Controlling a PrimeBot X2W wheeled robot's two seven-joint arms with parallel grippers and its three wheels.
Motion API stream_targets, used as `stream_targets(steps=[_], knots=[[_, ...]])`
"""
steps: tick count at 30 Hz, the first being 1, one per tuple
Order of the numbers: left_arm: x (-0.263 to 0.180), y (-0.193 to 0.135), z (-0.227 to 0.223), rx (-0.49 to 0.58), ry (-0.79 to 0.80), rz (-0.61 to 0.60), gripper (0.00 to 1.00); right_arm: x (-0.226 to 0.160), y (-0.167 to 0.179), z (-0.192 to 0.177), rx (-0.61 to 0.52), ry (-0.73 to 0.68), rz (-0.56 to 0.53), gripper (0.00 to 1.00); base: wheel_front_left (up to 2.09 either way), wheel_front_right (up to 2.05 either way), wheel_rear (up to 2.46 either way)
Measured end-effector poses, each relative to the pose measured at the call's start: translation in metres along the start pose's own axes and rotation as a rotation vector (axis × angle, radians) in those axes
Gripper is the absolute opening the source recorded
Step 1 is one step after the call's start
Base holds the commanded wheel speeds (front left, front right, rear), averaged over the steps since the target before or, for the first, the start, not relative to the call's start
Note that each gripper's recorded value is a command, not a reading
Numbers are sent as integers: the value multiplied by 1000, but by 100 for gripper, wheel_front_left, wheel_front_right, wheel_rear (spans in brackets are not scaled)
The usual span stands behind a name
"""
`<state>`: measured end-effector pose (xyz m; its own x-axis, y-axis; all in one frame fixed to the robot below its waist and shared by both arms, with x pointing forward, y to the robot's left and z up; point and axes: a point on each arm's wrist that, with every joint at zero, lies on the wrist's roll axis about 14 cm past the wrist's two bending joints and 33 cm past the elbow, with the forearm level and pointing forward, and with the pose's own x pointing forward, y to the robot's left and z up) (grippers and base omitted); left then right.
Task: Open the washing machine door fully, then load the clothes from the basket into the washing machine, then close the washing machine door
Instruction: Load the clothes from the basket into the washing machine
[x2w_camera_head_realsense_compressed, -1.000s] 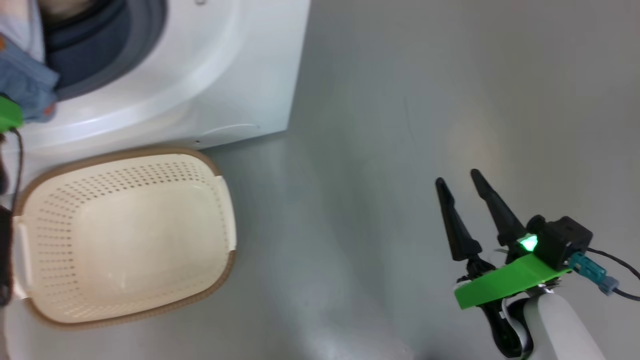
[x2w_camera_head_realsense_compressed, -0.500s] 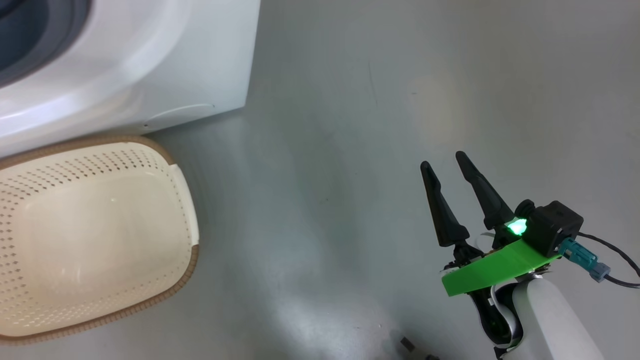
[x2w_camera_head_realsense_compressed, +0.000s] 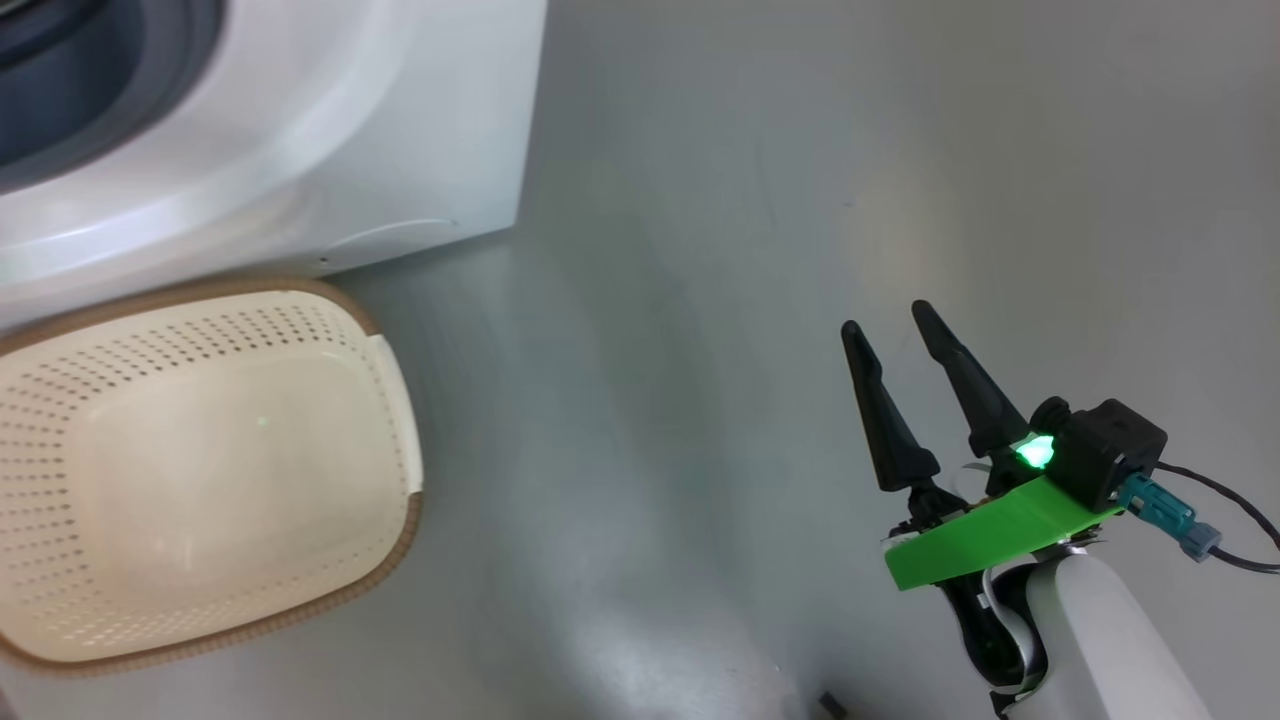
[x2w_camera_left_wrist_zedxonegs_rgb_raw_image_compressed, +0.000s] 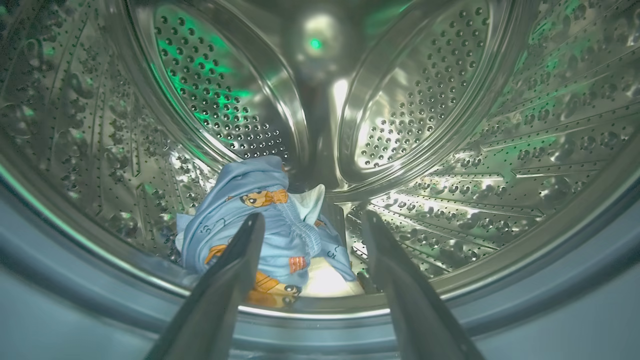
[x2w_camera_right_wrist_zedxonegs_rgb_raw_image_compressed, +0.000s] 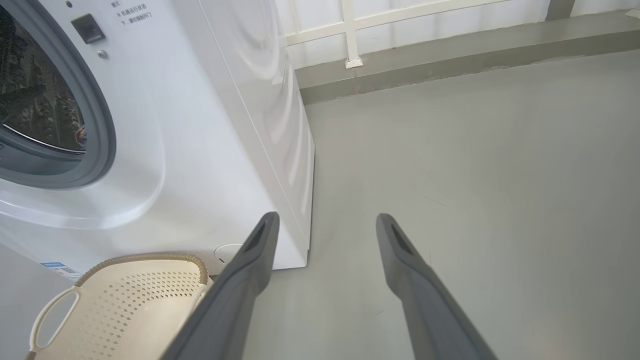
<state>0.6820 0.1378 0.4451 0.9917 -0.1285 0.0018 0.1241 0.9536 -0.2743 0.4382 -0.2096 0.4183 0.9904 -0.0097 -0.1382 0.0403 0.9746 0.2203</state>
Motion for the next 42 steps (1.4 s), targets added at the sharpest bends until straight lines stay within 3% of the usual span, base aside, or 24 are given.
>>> stream_targets(steps=[20,42], knots=[[-102,-1,3,0,20,26,100,1,21,30,-37,-66,107,100,0,0,0],[-237,12,26,44,8,93,100,-48,33,50,-44,-105,154,100,0,0,0]])
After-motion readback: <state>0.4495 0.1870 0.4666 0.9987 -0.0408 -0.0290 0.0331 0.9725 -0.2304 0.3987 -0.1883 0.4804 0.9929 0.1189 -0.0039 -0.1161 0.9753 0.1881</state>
